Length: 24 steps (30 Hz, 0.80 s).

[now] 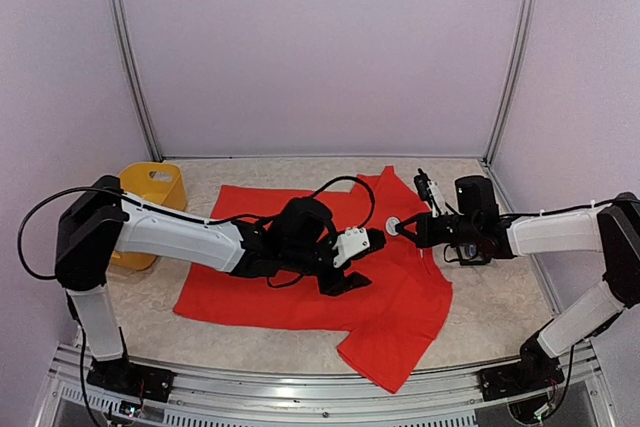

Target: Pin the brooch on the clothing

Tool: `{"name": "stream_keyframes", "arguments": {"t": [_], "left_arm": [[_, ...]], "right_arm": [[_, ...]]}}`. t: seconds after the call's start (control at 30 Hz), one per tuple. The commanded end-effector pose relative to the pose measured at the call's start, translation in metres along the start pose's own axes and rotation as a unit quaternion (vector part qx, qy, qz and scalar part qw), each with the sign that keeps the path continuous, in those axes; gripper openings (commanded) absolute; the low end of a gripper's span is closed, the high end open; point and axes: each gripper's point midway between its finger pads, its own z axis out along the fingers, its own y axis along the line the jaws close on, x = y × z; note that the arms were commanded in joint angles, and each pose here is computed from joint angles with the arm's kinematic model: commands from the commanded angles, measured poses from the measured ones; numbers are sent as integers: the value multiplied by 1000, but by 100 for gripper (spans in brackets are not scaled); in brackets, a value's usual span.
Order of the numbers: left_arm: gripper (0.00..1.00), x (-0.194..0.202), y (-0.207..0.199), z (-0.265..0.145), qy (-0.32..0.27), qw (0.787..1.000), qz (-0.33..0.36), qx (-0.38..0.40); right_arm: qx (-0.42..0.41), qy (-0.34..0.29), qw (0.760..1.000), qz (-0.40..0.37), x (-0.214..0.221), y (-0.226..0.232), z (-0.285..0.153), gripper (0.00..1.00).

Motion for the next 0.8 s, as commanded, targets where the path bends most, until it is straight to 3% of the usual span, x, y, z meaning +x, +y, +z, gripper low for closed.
{"name": "stream_keyframes", "arguments": {"t": [0.0, 0.3, 0.5, 0.57, 0.77], "left_arm": [[57, 54, -26, 41, 98, 988, 87, 82], [59, 97, -33, 67, 161, 976, 99, 107], [22, 114, -49, 64, 177, 969, 84, 152], [4, 114, -53, 65, 174, 968, 79, 163], [0, 81, -43, 62, 101, 984, 40, 140]], "right_arm": [[4, 30, 1000, -9, 17, 0, -3, 0], [-7, 43, 999, 1, 32, 3, -6, 0], [-16, 45, 999, -2, 36, 7, -10, 0], [-21, 51, 998, 3, 41, 8, -10, 0], [-43, 56, 997, -26, 64, 25, -9, 0]]}}
